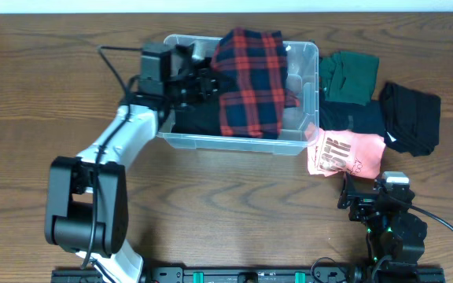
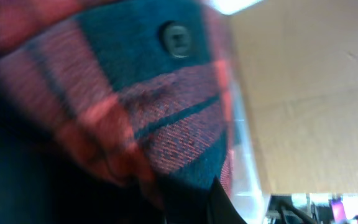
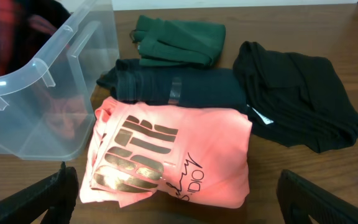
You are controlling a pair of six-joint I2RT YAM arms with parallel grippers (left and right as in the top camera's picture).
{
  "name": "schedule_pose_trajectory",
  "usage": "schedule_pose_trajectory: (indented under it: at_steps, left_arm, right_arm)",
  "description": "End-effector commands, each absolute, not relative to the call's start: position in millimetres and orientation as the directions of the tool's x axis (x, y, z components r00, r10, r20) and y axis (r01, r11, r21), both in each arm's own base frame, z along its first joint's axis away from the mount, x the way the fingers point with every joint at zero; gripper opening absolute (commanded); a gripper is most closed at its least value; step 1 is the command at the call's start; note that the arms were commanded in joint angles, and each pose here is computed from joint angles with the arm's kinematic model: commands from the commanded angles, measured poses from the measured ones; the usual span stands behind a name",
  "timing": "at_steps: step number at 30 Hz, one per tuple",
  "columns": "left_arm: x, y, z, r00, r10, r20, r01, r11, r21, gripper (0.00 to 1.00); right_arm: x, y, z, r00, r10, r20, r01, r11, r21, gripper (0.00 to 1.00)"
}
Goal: Pack container
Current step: 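Carry the red plaid shirt with the left gripper into the bin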
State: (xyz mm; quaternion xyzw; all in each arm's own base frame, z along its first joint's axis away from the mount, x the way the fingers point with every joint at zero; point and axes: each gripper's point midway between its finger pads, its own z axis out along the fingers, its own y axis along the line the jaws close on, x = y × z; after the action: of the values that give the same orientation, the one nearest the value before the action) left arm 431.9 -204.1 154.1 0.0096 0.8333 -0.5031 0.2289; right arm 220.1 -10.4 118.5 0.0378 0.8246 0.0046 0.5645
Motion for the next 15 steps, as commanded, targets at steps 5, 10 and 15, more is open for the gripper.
schedule_pose_trajectory:
  at_steps: [5,10,15]
  left_arm:
    - [452.9,-138.9,140.7,-0.862,-0.324,-0.390,0.133,0.599,-0.790,0.06]
    - [449.2,-119.3,116.5,-0.866,-0.341,-0.366,0.036,0.687,-0.725,0.09]
    - [445.8,-125.3,131.1,-0.870,-0.334,-0.364,0.063,0.656,-0.752,0.34]
  right_arm:
    - [220.1,-8.4,118.3,-0.358,0.071,-0.931,0.050,0.997,0.057,0.99]
    - [220.1,-8.4,118.3,-0.358,0.071,-0.931,0.050,0.997,0.057,0.99]
    - [220.1,-8.4,118.3,-0.358,0.071,-0.931,0.050,0.997,0.057,0.99]
